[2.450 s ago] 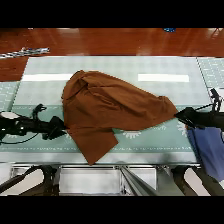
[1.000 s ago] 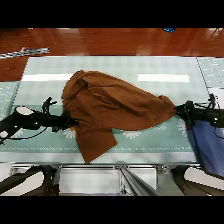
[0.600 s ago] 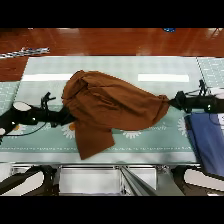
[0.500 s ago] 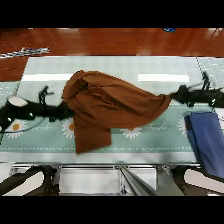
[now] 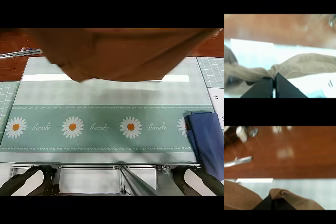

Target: Fold the shirts.

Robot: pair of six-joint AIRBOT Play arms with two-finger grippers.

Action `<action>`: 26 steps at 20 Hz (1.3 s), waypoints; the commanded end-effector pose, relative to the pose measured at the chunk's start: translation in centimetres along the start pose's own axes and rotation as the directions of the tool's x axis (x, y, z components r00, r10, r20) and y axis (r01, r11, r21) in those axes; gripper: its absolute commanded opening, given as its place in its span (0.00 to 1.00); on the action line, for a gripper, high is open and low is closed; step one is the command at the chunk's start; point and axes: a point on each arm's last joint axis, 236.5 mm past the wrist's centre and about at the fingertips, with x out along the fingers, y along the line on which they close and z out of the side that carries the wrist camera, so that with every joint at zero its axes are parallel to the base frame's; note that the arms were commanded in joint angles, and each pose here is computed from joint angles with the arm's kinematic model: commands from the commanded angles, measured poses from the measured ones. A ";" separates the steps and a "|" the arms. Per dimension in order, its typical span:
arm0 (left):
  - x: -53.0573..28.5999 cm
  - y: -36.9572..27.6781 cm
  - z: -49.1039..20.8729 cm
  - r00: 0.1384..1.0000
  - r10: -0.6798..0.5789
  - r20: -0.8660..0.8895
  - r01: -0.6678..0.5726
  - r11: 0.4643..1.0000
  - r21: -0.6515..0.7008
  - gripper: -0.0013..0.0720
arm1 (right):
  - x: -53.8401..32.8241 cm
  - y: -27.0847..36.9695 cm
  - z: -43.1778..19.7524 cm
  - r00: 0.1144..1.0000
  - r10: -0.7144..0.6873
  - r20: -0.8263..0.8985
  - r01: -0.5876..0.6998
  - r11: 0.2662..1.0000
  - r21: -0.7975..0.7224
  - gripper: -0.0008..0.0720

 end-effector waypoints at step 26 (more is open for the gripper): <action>-2.6 14.6 -12.6 0.759 0.635 -0.141 -0.610 0.770 0.185 0.04 | 0.4 -4.4 -17.7 0.923 -0.066 -0.379 0.126 0.983 0.136 0.05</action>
